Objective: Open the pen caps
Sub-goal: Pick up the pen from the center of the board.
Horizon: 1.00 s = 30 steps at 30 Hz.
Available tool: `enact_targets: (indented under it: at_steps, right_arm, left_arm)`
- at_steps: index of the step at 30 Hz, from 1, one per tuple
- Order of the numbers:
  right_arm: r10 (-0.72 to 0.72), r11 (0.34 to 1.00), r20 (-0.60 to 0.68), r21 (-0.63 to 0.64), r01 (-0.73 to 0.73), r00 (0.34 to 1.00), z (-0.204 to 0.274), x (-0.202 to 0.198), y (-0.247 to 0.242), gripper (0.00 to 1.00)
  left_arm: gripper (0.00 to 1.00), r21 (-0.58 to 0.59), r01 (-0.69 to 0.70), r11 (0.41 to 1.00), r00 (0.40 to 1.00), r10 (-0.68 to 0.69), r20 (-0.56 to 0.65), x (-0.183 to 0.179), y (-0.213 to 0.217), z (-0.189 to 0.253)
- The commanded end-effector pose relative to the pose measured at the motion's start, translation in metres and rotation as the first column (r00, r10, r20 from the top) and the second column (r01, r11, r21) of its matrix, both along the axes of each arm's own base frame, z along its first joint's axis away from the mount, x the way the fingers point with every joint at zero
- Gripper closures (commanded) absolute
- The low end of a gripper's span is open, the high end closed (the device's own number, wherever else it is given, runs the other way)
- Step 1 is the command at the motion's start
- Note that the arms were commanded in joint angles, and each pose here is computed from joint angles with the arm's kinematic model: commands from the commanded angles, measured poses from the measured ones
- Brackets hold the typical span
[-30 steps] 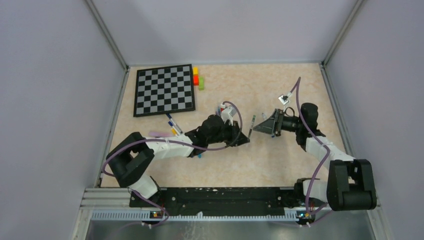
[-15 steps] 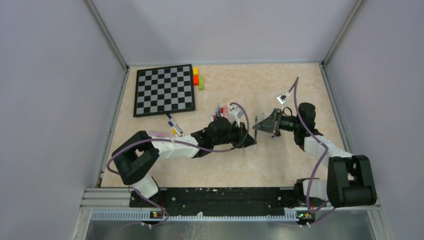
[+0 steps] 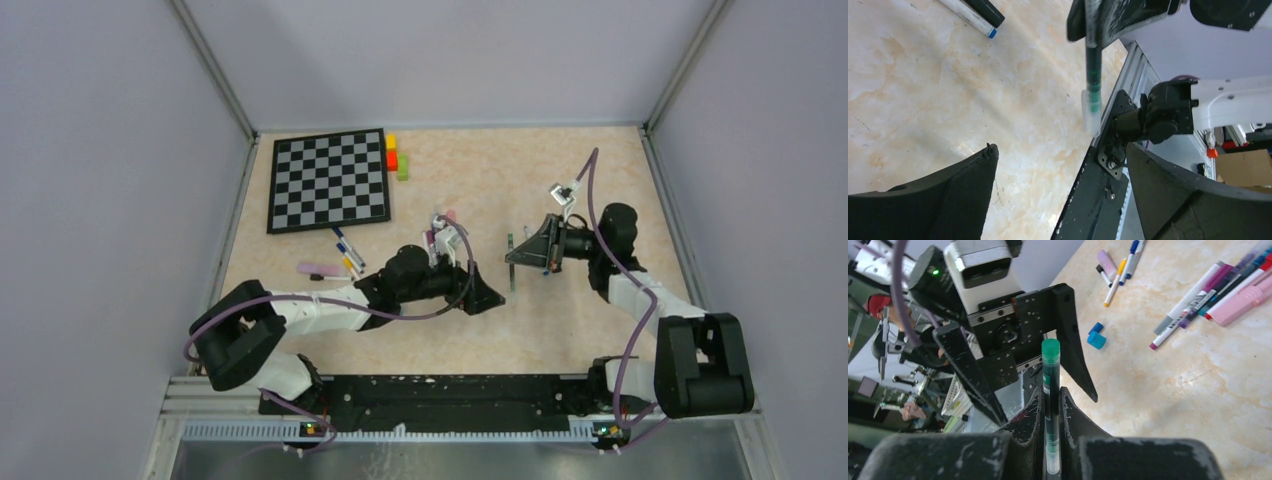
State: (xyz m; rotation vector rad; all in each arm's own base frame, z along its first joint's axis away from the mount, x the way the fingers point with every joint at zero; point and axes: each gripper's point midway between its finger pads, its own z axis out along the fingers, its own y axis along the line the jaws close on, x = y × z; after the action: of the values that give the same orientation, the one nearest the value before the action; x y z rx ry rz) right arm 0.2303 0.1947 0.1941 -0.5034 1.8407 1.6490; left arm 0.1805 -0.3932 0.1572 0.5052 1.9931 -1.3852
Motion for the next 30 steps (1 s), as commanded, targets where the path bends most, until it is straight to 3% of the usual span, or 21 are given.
enact_targets:
  at_steps: [1,5,12,20,26,30]
  right_arm:
    - [0.121,0.992,0.220,0.005,-0.125,0.968,0.029,-0.019,0.003,1.00]
    - [0.126,0.991,0.260,0.000,-0.131,0.957,0.031,-0.023,0.004,1.00]
    - [-0.038,0.995,0.179,-0.079,0.053,0.983,0.010,0.009,0.001,1.00]
    - [-0.147,0.974,0.130,-0.153,0.167,0.981,-0.006,0.031,-0.006,1.00]
    - [-0.164,0.969,0.117,-0.169,0.182,0.980,-0.010,0.034,-0.007,1.00]
    - [-0.162,0.969,0.106,-0.174,0.178,0.981,-0.011,0.035,-0.007,1.00]
  left_arm:
    - [0.01,-0.113,0.103,0.988,0.987,-0.088,0.134,-0.016,0.007,0.025]
    - [0.01,-0.196,0.168,0.966,0.973,-0.130,0.192,-0.026,0.006,0.037]
    - [0.02,-0.231,0.077,0.970,0.993,-0.055,0.100,-0.010,-0.010,0.035]
    - [0.14,-0.139,-0.136,0.981,0.990,0.141,0.026,0.019,-0.024,0.020]
    - [0.26,-0.109,-0.147,0.983,0.988,0.151,0.027,0.026,-0.043,0.020]
    - [0.39,-0.067,-0.153,0.986,0.988,0.155,0.022,0.029,-0.052,0.013]
